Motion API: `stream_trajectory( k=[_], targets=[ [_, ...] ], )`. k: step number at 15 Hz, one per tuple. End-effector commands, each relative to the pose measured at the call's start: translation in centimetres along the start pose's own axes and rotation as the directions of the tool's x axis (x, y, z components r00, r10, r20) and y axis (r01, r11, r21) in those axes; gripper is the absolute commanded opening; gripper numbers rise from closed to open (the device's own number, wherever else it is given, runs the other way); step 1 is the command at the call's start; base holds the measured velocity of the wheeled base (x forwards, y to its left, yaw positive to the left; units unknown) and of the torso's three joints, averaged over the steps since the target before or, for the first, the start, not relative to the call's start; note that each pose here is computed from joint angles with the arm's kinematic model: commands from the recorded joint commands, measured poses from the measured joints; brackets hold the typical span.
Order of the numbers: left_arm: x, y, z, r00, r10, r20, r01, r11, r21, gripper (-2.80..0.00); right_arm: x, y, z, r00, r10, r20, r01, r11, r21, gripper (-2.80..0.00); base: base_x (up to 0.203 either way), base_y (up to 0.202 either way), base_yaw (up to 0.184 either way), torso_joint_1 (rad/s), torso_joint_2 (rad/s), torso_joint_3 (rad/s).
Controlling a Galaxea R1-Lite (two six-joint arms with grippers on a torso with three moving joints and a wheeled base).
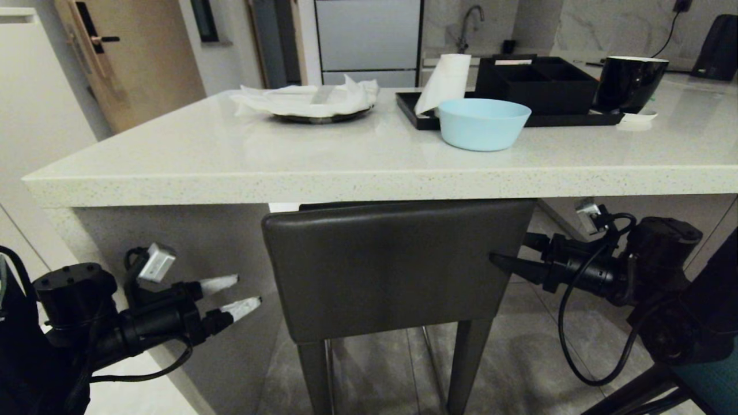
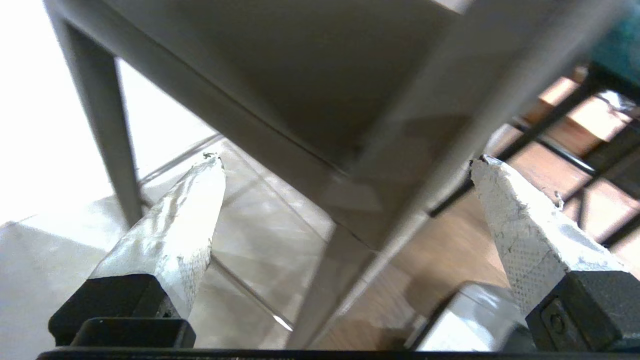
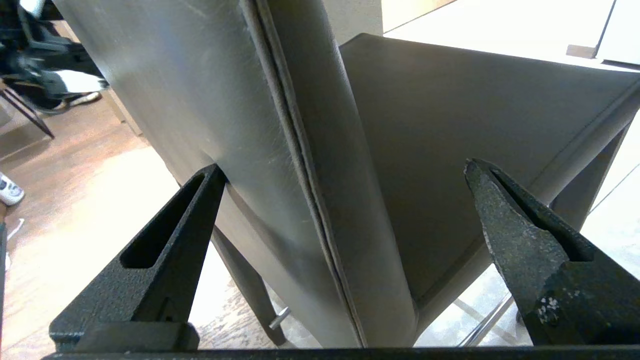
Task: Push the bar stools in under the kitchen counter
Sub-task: Pull the gray chair out from under the dining table
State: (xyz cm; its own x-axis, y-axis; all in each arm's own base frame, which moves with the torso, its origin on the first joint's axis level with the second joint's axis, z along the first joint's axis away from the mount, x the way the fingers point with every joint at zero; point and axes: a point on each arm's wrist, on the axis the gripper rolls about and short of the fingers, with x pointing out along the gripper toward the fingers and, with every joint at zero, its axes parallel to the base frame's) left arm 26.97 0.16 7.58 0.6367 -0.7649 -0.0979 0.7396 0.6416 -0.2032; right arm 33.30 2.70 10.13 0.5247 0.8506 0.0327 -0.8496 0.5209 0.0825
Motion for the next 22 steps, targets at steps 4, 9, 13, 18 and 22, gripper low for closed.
stream_trajectory(
  k=[4, 9, 13, 18, 22],
  targets=[
    [1.5, -2.9, 2.1, 0.988, -0.154, 0.03, 0.151, 0.985, 0.087, 0.0, -0.1, 0.4, 0.1, 1.0, 0.009, 0.0, -0.009, 1.0, -0.004, 0.0, 0.0, 0.0, 0.0, 0.0, 0.0, 0.0],
    [4.6, -3.3, 2.3, 0.982, -0.183, 0.04, 0.177, 0.978, 0.112, 0.0, 0.0, 0.6, 0.2, 1.0, 0.017, 0.002, -0.017, 1.0, -0.009, 0.0, 0.0, 0.0, 0.0, 0.0, 0.0, 0.0],
    [5.2, -3.4, 2.8, 0.982, -0.181, 0.055, 0.173, 0.978, 0.118, 0.0, 0.6, 1.0, 0.1, 0.999, 0.034, 0.0, -0.034, 0.999, -0.006, 0.0, 0.0, 0.0, 0.0, 0.0, 0.0, 0.0],
    [5.4, -5.1, 3.5, 0.982, -0.173, 0.078, 0.166, 0.982, 0.086, 0.0, 1.2, 2.4, -0.5, 0.998, 0.061, -0.019, -0.061, 0.998, 0.016, 0.0, 0.0, 0.0, 0.0, 0.0, 0.0, 0.0],
    [5.8, -5.9, 2.9, 0.978, -0.201, 0.057, 0.195, 0.975, 0.109, 0.0, 1.1, 3.2, -0.8, 0.997, 0.069, -0.033, -0.068, 0.997, 0.033, 0.0, 0.0, 0.0, 0.0, 0.0, 0.0, 0.0]
  ],
)
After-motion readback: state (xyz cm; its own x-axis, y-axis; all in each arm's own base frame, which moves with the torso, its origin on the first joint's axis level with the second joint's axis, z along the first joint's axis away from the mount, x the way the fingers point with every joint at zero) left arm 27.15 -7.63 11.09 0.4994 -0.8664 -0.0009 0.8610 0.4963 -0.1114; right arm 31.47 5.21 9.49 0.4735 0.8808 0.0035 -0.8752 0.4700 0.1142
